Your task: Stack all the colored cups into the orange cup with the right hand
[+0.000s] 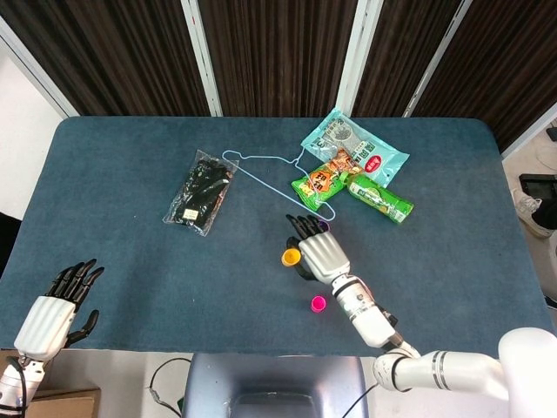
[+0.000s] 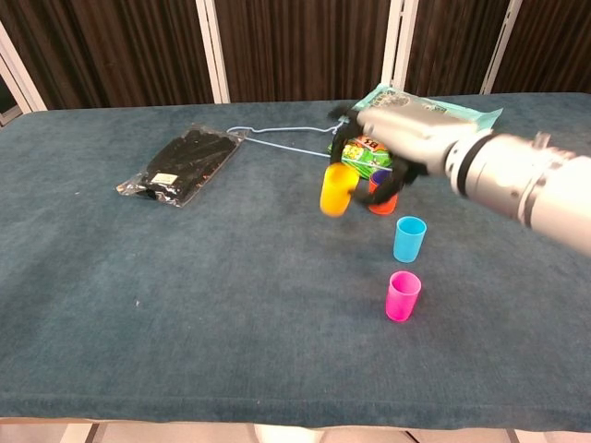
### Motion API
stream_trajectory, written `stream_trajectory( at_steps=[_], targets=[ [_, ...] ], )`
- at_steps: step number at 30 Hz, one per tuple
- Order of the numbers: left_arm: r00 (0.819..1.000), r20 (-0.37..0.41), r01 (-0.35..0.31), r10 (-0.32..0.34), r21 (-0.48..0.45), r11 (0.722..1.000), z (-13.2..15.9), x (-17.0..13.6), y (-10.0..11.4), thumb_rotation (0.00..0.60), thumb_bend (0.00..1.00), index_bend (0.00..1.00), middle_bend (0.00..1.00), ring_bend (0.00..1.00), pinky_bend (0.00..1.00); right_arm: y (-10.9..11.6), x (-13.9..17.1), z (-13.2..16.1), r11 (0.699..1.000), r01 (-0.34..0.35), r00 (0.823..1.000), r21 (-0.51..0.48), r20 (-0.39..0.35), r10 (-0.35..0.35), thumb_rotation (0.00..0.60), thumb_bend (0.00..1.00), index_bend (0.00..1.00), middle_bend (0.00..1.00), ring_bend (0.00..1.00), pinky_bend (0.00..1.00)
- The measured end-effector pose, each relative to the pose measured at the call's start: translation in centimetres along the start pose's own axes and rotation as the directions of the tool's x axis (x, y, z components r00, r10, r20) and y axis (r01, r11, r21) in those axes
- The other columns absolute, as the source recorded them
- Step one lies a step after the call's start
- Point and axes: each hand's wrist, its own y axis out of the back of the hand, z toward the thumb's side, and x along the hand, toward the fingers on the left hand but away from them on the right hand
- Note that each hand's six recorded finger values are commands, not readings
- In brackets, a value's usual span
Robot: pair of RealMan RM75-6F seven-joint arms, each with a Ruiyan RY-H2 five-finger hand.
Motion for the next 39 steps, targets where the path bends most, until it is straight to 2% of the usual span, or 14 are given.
stream_trajectory(
  at_steps=[2, 5, 9, 13, 22, 25, 27, 29, 30, 34, 39],
  targets=[
    [1.000, -0.001, 0.002, -0.002, 0.001, 1.000, 0.0, 0.0, -0.1, 0.600, 0.46, 0.00, 0.00, 0.00, 0.11, 1.4, -0.6, -1.3, 0.998, 0.063, 0.997, 0.006, 0.043, -0.064, 0.600, 0.50, 0.58, 0.04, 0.00, 0.00],
    [1.000, -0.001, 0.006, -0.006, 0.003, 1.000, 0.0, 0.1, -0.2, 0.600, 0.46, 0.00, 0.00, 0.00, 0.11, 2.4, -1.4, -3.5, 0.993, 0.107, 0.989, 0.040, 0.103, -0.110, 0.600, 0.50, 0.59, 0.04, 0.00, 0.00],
    [1.000, -0.002, 0.008, -0.008, 0.005, 1.000, 0.0, 0.2, -0.3, 0.600, 0.46, 0.00, 0.00, 0.00, 0.11, 2.3, -2.3, -6.2, 0.993, 0.097, 0.977, 0.072, 0.182, -0.109, 0.600, 0.50, 0.59, 0.04, 0.00, 0.00],
    [1.000, -0.005, 0.011, -0.011, 0.006, 1.000, 0.0, 0.2, -0.3, 0.600, 0.46, 0.00, 0.00, 0.00, 0.11, 1.4, -2.8, -6.9, 0.994, 0.063, 0.976, 0.085, 0.202, -0.079, 0.600, 0.50, 0.59, 0.04, 0.00, 0.00],
    [1.000, -0.007, 0.010, -0.010, 0.005, 1.000, -0.1, 0.2, -0.3, 0.600, 0.46, 0.00, 0.00, 0.01, 0.11, 0.2, -3.0, -6.3, 0.994, 0.027, 0.980, 0.106, 0.192, -0.047, 0.600, 0.50, 0.56, 0.04, 0.00, 0.00],
    [1.000, -0.006, 0.009, -0.009, 0.004, 1.000, -0.1, 0.2, -0.3, 0.600, 0.46, 0.00, 0.00, 0.00, 0.11, -0.2, -2.8, -6.5, 0.994, 0.005, 0.979, 0.112, 0.203, -0.028, 0.600, 0.50, 0.42, 0.04, 0.00, 0.00],
    [1.000, -0.006, 0.009, -0.009, 0.004, 1.000, -0.1, 0.2, -0.2, 0.600, 0.46, 0.00, 0.00, 0.00, 0.11, -0.4, -2.6, -6.7, 0.992, -0.019, 0.978, 0.122, 0.208, -0.006, 0.600, 0.50, 0.23, 0.01, 0.00, 0.00],
    [1.000, -0.006, 0.009, -0.009, 0.004, 1.000, -0.1, 0.2, -0.3, 0.600, 0.46, 0.00, 0.00, 0.00, 0.11, -0.5, -2.3, -6.8, 0.992, -0.042, 0.978, 0.121, 0.209, 0.016, 0.600, 0.50, 0.12, 0.00, 0.00, 0.00],
    [1.000, -0.006, 0.010, -0.010, 0.004, 1.000, -0.1, 0.2, -0.3, 0.600, 0.46, 0.00, 0.00, 0.00, 0.11, -0.5, -2.2, -6.8, 0.992, -0.049, 0.978, 0.119, 0.205, 0.023, 0.600, 0.50, 0.10, 0.00, 0.00, 0.00],
    [1.000, -0.008, 0.009, -0.009, 0.005, 1.000, -0.1, 0.2, -0.3, 0.600, 0.46, 0.00, 0.00, 0.01, 0.11, -0.2, -1.2, -5.9, 0.993, -0.057, 0.986, 0.103, 0.160, 0.040, 0.600, 0.50, 0.09, 0.00, 0.00, 0.00],
    [1.000, -0.008, 0.014, -0.014, 0.007, 1.000, -0.1, 0.3, -0.4, 0.600, 0.46, 0.00, 0.00, 0.00, 0.11, 0.2, 2.0, -4.0, 0.991, -0.068, 0.997, 0.114, 0.035, 0.065, 0.600, 0.50, 0.15, 0.00, 0.00, 0.00]
  ],
)
